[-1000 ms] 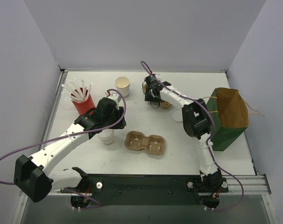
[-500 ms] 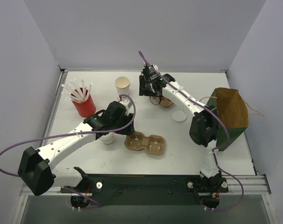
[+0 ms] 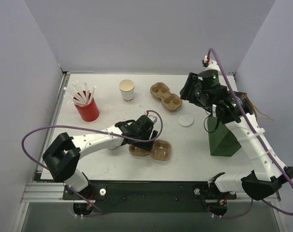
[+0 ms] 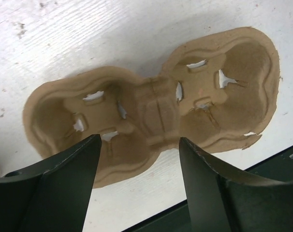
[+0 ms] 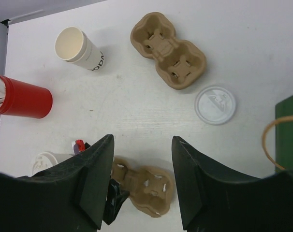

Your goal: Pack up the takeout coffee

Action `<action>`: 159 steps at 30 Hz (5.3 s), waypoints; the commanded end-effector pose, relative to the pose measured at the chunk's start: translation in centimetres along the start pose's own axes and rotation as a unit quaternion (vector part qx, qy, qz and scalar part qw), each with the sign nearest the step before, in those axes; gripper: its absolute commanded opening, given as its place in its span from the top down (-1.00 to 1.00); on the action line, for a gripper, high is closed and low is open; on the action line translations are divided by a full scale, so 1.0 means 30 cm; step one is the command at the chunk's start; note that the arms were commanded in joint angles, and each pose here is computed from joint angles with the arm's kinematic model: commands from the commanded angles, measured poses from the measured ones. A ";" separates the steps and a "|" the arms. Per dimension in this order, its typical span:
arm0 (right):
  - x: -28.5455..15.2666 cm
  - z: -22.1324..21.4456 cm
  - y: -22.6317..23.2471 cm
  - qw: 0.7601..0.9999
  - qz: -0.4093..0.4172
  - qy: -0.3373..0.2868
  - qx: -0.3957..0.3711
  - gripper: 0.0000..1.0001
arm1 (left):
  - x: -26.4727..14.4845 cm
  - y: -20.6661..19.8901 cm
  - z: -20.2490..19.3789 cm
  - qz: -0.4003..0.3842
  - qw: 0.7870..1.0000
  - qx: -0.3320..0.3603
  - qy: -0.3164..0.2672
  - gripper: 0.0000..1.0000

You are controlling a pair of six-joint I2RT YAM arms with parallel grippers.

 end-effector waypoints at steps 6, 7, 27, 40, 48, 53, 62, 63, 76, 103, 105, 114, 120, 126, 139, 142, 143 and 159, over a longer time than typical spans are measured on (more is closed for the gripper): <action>-0.191 -0.041 -0.229 0.996 -0.090 -0.010 -0.008 0.02 | 0.065 -0.090 0.084 0.015 0.999 0.026 -0.025 -0.54; -0.216 -0.035 -0.242 0.996 -0.092 -0.016 -0.006 0.00 | 0.068 -0.103 0.091 0.015 0.999 0.030 -0.025 -0.54; -0.310 -0.074 -0.490 0.979 -0.205 -0.010 -0.001 -0.15 | 0.037 -0.044 0.136 0.092 0.993 0.065 -0.041 0.37; -0.304 0.015 -0.797 0.946 -0.293 -0.030 0.136 -0.22 | -0.170 -0.058 0.307 0.049 0.990 0.061 -0.116 0.37; -0.293 0.096 -0.915 0.928 -0.337 -0.027 0.158 -0.25 | -0.221 -0.074 0.342 0.006 0.990 0.061 -0.130 0.36; -0.280 0.063 -0.999 0.920 -0.355 -0.003 0.163 -0.31 | -0.231 -0.086 0.339 -0.023 0.990 0.065 -0.126 0.36; -0.196 -0.058 -1.075 0.912 -0.367 0.048 0.177 -0.39 | -0.250 -0.053 0.353 -0.043 0.989 0.067 -0.124 0.37; -0.188 -0.064 -1.074 0.913 -0.363 0.048 0.179 -0.38 | -0.253 -0.051 0.354 -0.046 0.989 0.065 -0.124 0.36; -0.154 -0.074 -0.769 0.952 -0.272 0.034 0.133 1.00 | -0.445 -0.037 0.477 -0.062 0.979 0.061 -0.182 0.37; -0.070 -0.372 -0.187 0.965 -0.023 0.189 -0.180 0.85 | -0.853 -0.050 0.536 -0.081 0.952 0.111 -0.275 0.36; -0.068 -0.378 -0.181 0.965 -0.016 0.190 -0.179 0.77 | -0.842 -0.064 0.536 -0.088 0.952 0.118 -0.267 0.36; -0.076 -0.308 -0.146 0.974 -0.005 0.164 -0.156 0.21 | -0.838 -0.116 0.569 -0.100 0.950 0.158 -0.252 0.35; -0.108 -0.230 -0.134 0.980 -0.002 0.136 -0.143 0.18 | -0.834 -0.158 0.619 -0.096 0.942 0.192 -0.259 0.35; -0.102 -0.186 -0.174 0.983 -0.018 0.127 -0.130 0.16 | -0.818 -0.199 0.662 -0.098 0.929 0.233 -0.271 0.35; -0.286 -0.181 -0.249 0.989 -0.006 0.106 -0.098 0.09 | -0.794 -0.260 0.701 -0.107 0.924 0.246 -0.274 0.36; -0.292 -0.133 -0.246 0.990 -0.010 0.085 -0.111 0.06 | -0.787 -0.273 0.705 -0.111 0.923 0.249 -0.272 0.36; -0.288 -0.104 -0.251 0.989 -0.017 0.076 -0.124 0.06 | -0.797 -0.275 0.712 -0.111 0.921 0.250 -0.276 0.36; 0.051 -0.090 -0.272 0.980 0.014 0.140 -0.141 0.19 | -0.779 -0.343 0.742 -0.120 0.916 0.274 -0.269 0.36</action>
Point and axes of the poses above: each gripper's point midway between its finger pads, its own x axis out along the fingers, its own y axis along the line the jaws close on, z = x × y, the point moved 1 cm from there along -x, back along the fingers, and after that the axes turned 3 degrees about x, right-handed, at the moved point
